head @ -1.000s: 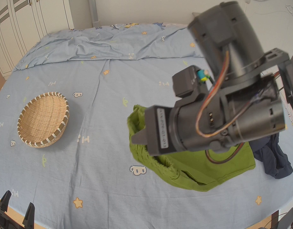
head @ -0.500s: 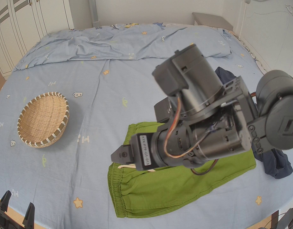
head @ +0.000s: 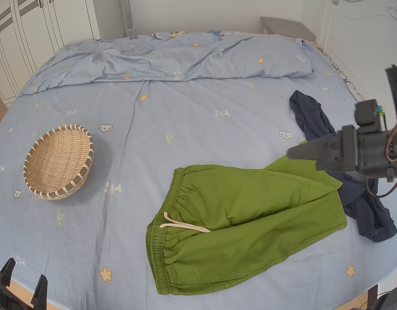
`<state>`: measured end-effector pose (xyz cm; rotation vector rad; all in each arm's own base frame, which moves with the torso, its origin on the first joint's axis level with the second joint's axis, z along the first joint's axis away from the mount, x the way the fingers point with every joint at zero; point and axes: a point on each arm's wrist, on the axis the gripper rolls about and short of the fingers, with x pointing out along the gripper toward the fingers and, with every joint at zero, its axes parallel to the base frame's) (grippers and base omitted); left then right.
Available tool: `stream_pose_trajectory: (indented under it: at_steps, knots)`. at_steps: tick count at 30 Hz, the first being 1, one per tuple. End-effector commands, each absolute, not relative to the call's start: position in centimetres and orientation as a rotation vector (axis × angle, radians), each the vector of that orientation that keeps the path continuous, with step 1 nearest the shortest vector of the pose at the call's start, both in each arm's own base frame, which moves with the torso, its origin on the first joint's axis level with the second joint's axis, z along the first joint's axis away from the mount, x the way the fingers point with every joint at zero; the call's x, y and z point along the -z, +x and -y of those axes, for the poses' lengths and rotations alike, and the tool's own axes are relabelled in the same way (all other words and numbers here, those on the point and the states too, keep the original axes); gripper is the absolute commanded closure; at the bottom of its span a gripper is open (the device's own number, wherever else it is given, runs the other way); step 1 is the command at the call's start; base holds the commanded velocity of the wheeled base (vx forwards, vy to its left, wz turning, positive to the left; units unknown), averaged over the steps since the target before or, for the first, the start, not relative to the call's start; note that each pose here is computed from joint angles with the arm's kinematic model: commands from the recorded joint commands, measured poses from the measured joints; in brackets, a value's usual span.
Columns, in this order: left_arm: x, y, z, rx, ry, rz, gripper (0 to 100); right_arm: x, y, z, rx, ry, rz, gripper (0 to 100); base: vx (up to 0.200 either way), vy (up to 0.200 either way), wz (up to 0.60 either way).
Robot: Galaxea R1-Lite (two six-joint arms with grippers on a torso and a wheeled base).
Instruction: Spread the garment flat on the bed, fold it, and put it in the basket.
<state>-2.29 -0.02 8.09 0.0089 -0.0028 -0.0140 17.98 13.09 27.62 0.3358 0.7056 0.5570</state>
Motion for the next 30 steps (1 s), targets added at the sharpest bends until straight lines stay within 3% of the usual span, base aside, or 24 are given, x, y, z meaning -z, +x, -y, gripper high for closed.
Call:
stream_pose_trajectory:
  at_steps: [1, 3, 12, 13, 15, 16, 18, 19, 20, 22, 25, 26, 28, 30]
  knots:
    - [-7.6, -2.3, 0.0, 0.017, 0.014, -0.001, 0, -27.2, 13.8, -5.8, -0.468, 0.365, -0.474, 0, 0.0, 0.0, 0.0]
    - [-7.6, -2.3, 0.0, 0.021, 0.017, 0.0, 0, -25.7, 13.4, -4.5, -0.401, 0.361, -0.469, 0, 0.0, 0.0, 0.0]
    - [-8.2, -2.4, 0.0, -0.013, 0.023, 0.037, 0, -24.4, 13.4, -4.5, -0.38, 0.364, -0.498, 0, 0.0, 0.0, 0.0]
    - [-14.4, -4.6, -0.1, 0.014, -0.056, 0.242, 0, -24.5, 13.4, -4.5, -0.396, 0.367, -0.477, 0, 0.0, 0.0, 0.0]
    - [-14.4, -4.6, -0.1, 0.014, -0.056, 0.242, 0, -24.5, 13.4, -4.5, -0.396, 0.367, -0.477, 0, 0.0, 0.0, 0.0]
    - [-18.4, -4.1, -0.2, 0.089, -0.172, 0.14, 0, -24.4, 13.5, -4.7, -0.408, 0.365, -0.48, 0, 0.0, 0.0, 0.0]
    - [-18.1, -2.8, 0.1, 0.166, -0.158, -0.01, 0, -23.9, 13.4, -4.8, -0.413, 0.357, -0.497, 0, 0.0, 0.0, 0.0]
    - [-18.1, -2.8, 0.1, 0.166, -0.158, -0.01, 0, -23.9, 13.4, -4.8, -0.413, 0.357, -0.497, 0, 0.0, 0.0, 0.0]
    - [-17.5, -0.7, 0.5, 0.307, -0.191, -0.2, 0, -23.1, 13.4, -5.2, -0.429, 0.342, -0.523, 0, 0.0, 0.0, 0.0]
    - [-17.1, 1.6, 1.0, 0.412, -0.303, -0.374, 0, -22.5, 13.4, -5.3, -0.437, 0.333, -0.533, 0, 0.0, 0.0, 0.0]
    - [-17.3, 3.4, 1.3, 0.496, -0.439, -0.498, 0, -22.1, 13.5, -5.4, -0.442, 0.321, -0.531, 0, 0.0, 0.0, 0.0]
    - [-17.2, 5.1, 1.8, 0.615, -0.56, -0.61, 0, -21.6, 13.8, -5.4, -0.44, 0.309, -0.531, 0, 0.0, 0.0, 0.0]
    - [-17.0, 5.9, 2.1, 0.664, -0.604, -0.662, 0, -21.3, 14.1, -5.5, -0.43, 0.307, -0.54, 0, 0.0, 0.0, 0.0]
    - [-15.2, 8.1, 3.0, 0.739, -0.656, -0.816, 0, -20.6, 15.1, -5.7, -0.406, 0.303, -0.573, 0, 0.0, 0.0, 0.0]
